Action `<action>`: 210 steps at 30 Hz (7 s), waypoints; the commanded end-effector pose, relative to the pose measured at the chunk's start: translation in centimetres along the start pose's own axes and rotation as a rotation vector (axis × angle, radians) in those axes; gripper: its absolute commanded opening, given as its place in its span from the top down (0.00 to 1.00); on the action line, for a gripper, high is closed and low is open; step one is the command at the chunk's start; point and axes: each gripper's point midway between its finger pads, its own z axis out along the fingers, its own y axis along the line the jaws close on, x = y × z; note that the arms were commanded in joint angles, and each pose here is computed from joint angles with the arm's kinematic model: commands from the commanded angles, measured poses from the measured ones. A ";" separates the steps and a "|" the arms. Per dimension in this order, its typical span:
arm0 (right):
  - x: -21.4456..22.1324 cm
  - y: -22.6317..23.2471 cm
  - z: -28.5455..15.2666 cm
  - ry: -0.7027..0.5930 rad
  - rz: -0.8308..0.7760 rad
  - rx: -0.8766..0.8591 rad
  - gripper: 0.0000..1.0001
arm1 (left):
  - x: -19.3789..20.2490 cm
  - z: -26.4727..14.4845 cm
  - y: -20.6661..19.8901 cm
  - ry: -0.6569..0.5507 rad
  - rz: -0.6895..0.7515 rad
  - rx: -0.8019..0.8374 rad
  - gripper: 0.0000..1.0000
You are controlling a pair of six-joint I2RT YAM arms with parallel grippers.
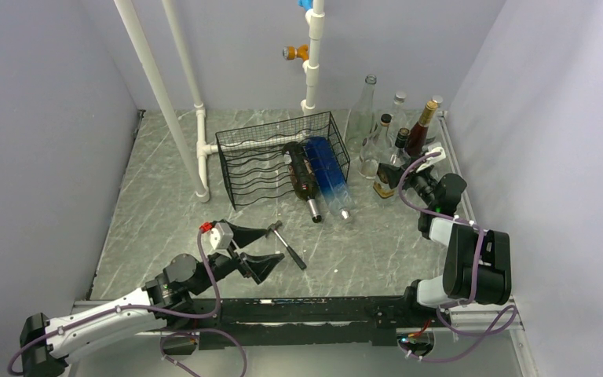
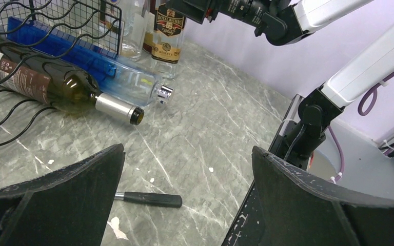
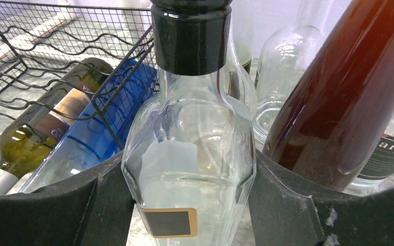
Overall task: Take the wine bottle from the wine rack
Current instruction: Place the wine bottle at the center of the board, then pick up the wine bottle from the wine rack.
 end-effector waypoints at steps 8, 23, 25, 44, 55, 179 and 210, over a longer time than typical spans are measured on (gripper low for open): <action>-4.3 -0.3 0.1 -0.113 -0.118 -0.018 0.46 | -1.5 0.1 -0.8 -0.043 -0.029 0.020 0.01; -4.3 0.0 -0.2 -0.099 -0.113 -0.024 0.00 | -1.7 0.1 -1.0 -0.040 -0.040 0.030 0.00; -4.4 0.0 -0.2 -0.101 -0.116 -0.022 0.00 | -1.7 0.0 -1.1 -0.040 -0.041 0.032 0.00; -7.9 2.9 -2.1 0.022 -0.187 -0.201 0.00 | -1.9 0.0 -0.7 0.012 -0.102 -0.028 0.01; -12.1 3.2 -3.6 0.150 -0.270 -0.188 0.00 | -2.2 0.0 -0.7 0.035 -0.123 -0.049 0.01; -7.3 13.7 -11.9 0.222 -0.151 -0.445 0.00 | 11.0 18.5 15.4 0.387 -0.277 -0.970 0.35; -7.3 13.7 -11.8 0.221 -0.158 -0.441 0.00 | 12.3 17.5 15.3 0.334 -0.250 -1.088 0.90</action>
